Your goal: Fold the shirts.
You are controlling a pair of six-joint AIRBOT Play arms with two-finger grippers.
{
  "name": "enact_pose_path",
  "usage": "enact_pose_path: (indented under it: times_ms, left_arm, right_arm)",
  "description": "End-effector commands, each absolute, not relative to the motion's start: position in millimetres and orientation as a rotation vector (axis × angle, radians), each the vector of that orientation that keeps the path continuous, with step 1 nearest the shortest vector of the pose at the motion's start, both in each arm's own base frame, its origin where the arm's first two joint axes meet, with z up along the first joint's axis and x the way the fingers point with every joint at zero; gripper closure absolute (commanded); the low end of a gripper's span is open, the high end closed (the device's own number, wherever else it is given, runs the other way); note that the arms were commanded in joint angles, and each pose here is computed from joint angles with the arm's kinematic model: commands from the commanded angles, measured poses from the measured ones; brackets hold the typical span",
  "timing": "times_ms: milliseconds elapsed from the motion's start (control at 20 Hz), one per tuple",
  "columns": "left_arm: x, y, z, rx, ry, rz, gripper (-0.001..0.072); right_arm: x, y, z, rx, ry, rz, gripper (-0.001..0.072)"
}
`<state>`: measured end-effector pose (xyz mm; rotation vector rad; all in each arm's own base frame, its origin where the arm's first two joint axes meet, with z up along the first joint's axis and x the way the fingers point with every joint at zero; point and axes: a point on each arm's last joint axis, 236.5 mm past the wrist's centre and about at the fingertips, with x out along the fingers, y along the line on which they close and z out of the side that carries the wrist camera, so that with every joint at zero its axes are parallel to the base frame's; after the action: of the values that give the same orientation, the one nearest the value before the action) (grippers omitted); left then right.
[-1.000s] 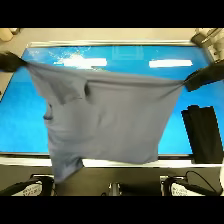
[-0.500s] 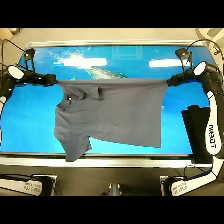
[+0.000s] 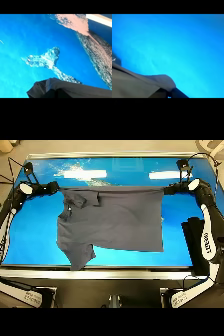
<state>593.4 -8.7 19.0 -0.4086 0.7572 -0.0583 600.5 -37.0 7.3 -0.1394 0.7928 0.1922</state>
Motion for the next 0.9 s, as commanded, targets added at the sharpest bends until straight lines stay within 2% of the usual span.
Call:
enact_pose_path:
  times_ms: [0, 100, 250, 350, 600, 750, 800, 850]
  left_arm:
    - [572.8, -9.9, 23.0, -0.3, 0.824, -0.145, 0.0682]
    - [541.7, -5.9, 28.8, -0.261, 0.922, -0.206, 0.0682]
    - [490.0, -16.3, -5.0, -0.299, 1.168, -0.287, 0.0682]
    - [464.0, -27.9, -37.2, -0.342, 1.308, -0.311, 0.0682]
    - [451.6, -25.5, -62.1, -0.43, 1.398, -0.263, 0.0682]
    - [442.6, -29.5, -62.1, -0.445, 1.438, -0.272, 0.068]
    - [439.4, -31.7, -61.4, -0.448, 1.451, -0.281, 0.0614]
    - [435.6, -31.7, -59.4, -0.449, 1.466, -0.289, 0.0416]
  right_arm:
    - [571.3, -29.5, -1.4, -0.182, 0.915, 0.265, 0.0687]
    - [536.6, -31.6, -3.7, -0.239, 1.047, 0.308, 0.0687]
    - [477.7, -16.0, -35.1, -0.19, 1.303, 0.427, 0.0687]
    - [461.9, -7.5, -55.4, -0.136, 1.384, 0.465, 0.0687]
    - [435.5, 0.9, -83.4, -0.051, 1.534, 0.502, 0.0687]
    - [433.9, 2.3, -83.7, -0.033, 1.544, 0.496, 0.0685]
    - [434.7, 3.1, -83.5, -0.024, 1.542, 0.492, 0.0632]
    - [435.0, 6.1, -81.8, -0.009, 1.536, 0.502, 0.0453]
